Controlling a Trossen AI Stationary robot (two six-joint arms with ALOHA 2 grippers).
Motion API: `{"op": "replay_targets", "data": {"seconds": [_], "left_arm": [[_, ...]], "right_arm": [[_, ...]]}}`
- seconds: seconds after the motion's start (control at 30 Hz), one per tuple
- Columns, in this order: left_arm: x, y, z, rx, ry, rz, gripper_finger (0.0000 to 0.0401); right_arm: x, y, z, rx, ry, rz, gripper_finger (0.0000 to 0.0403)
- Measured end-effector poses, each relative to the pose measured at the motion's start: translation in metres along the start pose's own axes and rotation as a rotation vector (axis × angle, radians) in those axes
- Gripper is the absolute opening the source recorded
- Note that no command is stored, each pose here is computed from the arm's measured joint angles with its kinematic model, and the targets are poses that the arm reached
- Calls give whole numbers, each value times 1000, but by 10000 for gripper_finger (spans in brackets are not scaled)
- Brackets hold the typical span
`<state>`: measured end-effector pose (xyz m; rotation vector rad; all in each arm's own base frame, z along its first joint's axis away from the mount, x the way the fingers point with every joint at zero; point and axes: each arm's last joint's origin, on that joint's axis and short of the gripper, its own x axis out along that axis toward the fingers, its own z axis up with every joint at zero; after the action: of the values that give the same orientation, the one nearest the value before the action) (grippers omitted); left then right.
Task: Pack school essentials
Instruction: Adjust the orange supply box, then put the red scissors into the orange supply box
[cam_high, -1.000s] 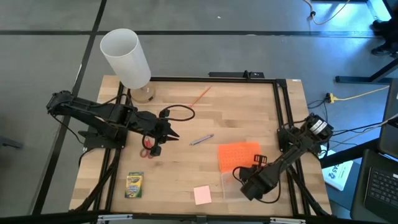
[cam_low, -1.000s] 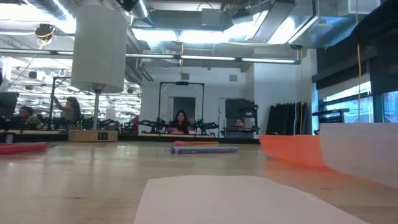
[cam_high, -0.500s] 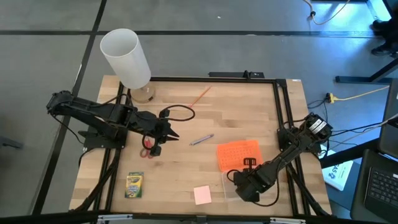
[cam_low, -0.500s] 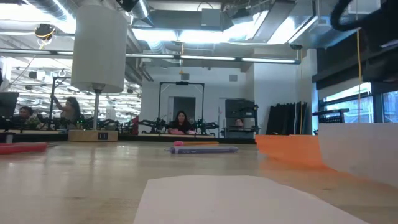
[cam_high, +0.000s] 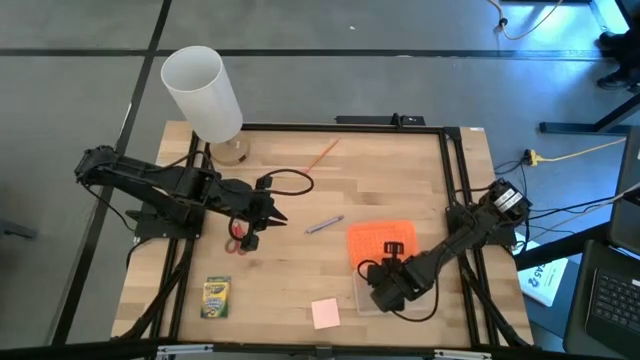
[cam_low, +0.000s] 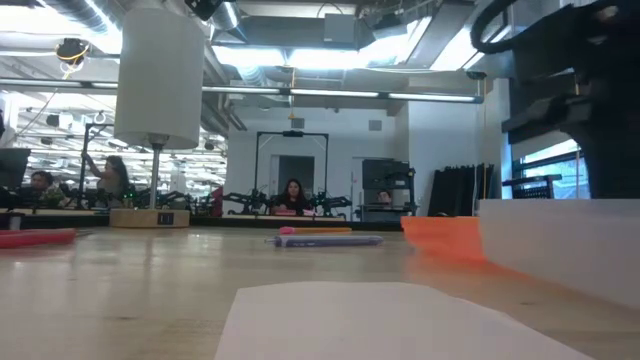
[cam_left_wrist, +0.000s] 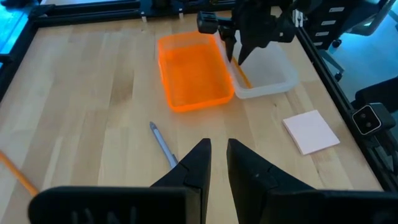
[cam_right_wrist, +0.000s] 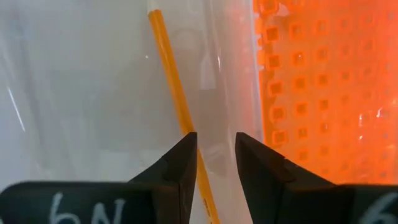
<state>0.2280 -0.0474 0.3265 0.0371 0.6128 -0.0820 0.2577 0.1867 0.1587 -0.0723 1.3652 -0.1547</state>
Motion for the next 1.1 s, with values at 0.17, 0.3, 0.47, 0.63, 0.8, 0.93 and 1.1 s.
{"op": "replay_targets", "data": {"seconds": [0.17, 0.3, 0.47, 0.63, 0.8, 0.93, 1.1], "left_arm": [[0, 0, 0, 0, 0, 0, 47], [0, 0, 0, 0, 1, 0, 47], [0, 0, -1, -2, 6, 0, 47], [0, 0, 3, -81, -27, -3, 47], [0, 0, 4, -88, -43, -5, 47], [0, 0, 4, -91, -42, -5, 47], [0, 0, 1, -140, -12, 6, 47]], "right_arm": [[2, -8, 4, 8, -9, -46, 113], [3, -13, 5, 1, 5, -69, 113], [4, -18, 6, 7, 18, -95, 113], [-10, -17, 10, 17, 15, -53, 109], [-38, -25, 22, 58, -38, -13, 102], [-63, -35, 36, 83, -138, -7, 102], [-85, -49, 44, 85, -218, -16, 101]]}}
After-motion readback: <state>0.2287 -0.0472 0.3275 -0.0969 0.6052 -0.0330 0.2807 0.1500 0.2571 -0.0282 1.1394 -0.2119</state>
